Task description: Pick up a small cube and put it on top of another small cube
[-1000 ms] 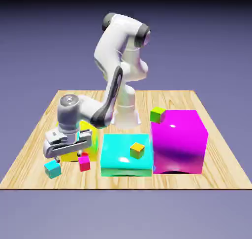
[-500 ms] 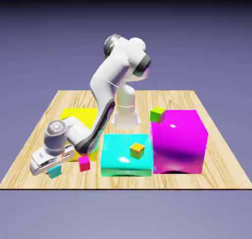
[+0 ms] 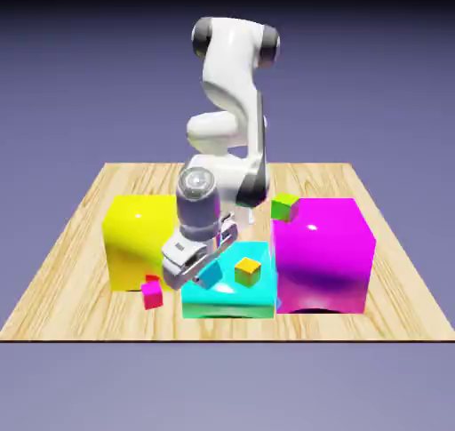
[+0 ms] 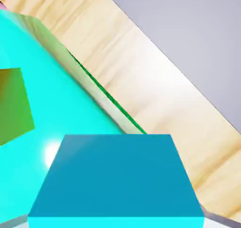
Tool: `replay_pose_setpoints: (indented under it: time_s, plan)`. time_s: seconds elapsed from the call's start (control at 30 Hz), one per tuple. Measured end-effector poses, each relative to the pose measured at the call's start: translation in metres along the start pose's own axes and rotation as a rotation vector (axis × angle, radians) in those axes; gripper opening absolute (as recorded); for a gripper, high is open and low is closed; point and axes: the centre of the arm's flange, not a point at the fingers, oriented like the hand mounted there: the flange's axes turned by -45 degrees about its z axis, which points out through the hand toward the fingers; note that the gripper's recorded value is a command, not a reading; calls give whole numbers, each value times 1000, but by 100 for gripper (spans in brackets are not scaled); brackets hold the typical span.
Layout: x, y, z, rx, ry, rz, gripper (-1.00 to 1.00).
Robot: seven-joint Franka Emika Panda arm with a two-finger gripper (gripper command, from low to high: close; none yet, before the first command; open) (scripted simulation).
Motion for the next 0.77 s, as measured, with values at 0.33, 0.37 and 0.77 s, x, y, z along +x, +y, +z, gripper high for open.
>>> replay_pose_setpoints:
  time_s: [0.33, 0.37, 0.77]
  plan:
    - [28, -197, -94, -162, -114, -56, -100]
    - [26, -217, -101, -193, -127, -53, -100]
    - [15, -250, -64, -285, -157, -36, 100]
